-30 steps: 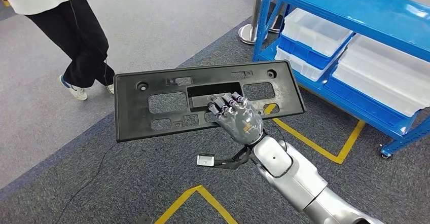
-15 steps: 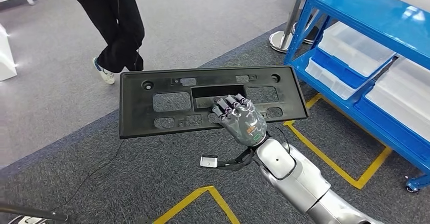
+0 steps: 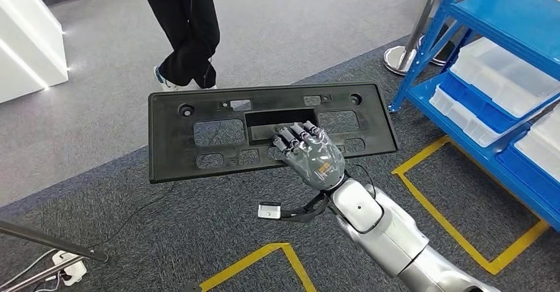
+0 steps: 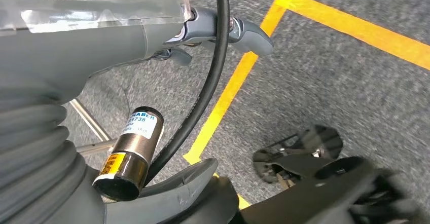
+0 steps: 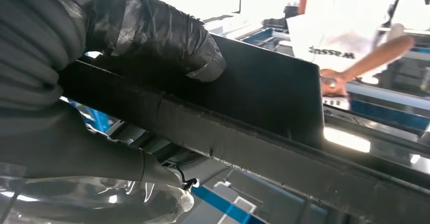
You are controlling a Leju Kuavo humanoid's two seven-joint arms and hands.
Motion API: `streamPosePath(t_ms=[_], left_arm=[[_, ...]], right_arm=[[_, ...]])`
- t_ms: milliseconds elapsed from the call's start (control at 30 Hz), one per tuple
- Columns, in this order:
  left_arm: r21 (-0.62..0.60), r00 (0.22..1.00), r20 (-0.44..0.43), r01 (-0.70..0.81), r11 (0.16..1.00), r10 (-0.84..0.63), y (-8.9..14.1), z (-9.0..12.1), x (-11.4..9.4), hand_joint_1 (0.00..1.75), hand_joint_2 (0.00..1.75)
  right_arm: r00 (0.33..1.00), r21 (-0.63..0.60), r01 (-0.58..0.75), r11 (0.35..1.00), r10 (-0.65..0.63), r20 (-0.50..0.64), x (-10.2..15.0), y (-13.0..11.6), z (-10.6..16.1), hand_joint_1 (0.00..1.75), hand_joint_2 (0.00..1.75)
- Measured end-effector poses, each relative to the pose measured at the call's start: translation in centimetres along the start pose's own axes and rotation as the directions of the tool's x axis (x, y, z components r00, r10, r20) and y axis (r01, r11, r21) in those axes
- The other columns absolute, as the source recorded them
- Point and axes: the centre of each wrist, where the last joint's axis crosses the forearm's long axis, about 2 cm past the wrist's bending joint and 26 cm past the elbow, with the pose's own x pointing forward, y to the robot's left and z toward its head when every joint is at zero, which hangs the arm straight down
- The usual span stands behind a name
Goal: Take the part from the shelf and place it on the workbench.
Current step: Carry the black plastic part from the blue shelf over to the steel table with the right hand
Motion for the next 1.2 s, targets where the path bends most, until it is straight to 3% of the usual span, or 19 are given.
streamPosePath(t_ms=[1200], left_arm=[[0.001, 1.0, -0.018, -0.001, 1.0, 0.001, 0.09, 0.08, -0.7, 0.0, 1.75]], right_arm=[[1.0, -0.012, 0.006, 1.0, -0.006, -0.001, 0.2, -0.2, -0.27, 1.75, 1.75]])
